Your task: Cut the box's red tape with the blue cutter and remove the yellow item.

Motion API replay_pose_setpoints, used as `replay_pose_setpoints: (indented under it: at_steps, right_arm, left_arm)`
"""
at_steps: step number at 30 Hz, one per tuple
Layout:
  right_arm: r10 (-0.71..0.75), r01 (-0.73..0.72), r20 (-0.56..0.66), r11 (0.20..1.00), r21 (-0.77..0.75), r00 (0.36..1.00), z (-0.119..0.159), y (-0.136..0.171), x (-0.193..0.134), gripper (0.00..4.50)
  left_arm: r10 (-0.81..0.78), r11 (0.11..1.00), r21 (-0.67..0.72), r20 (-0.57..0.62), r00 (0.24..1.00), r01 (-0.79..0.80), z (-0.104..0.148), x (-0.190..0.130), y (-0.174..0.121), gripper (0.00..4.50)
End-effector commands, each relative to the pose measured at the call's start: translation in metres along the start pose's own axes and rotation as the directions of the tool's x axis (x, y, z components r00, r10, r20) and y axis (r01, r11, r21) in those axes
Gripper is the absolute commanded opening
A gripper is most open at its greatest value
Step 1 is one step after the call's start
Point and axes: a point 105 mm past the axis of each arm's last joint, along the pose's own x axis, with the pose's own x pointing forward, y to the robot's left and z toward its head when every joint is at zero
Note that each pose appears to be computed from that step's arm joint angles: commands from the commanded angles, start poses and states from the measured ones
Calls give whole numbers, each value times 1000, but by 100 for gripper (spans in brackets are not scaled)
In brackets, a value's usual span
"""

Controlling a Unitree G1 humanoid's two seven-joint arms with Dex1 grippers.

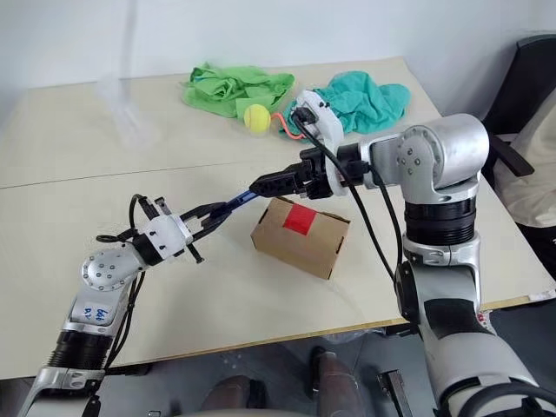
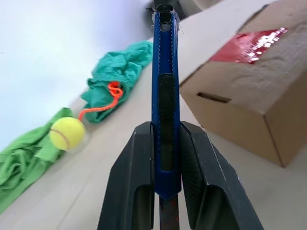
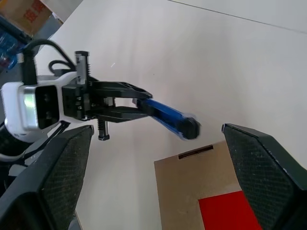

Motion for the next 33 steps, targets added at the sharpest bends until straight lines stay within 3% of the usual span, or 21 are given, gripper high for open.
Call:
replay_pose_setpoints:
  at_steps: [1,21,25,33]
  right_arm:
    - [35,-34,17,999,-31,999,11,10,3,447]
    - [75,-81,-60,992,-97,995,3,0,22,447]
    - [93,-98,-62,991,-90,994,5,2,22,364]
    - [115,-121,-66,988,-98,991,7,5,22,86]
  left_arm:
    - [35,998,52,63,997,-39,16,5,10,41]
    - [-15,999,53,104,994,10,24,10,-3,41]
    - [-13,998,54,95,995,8,23,8,-2,41]
    - [-13,999,54,88,996,8,21,7,-2,41]
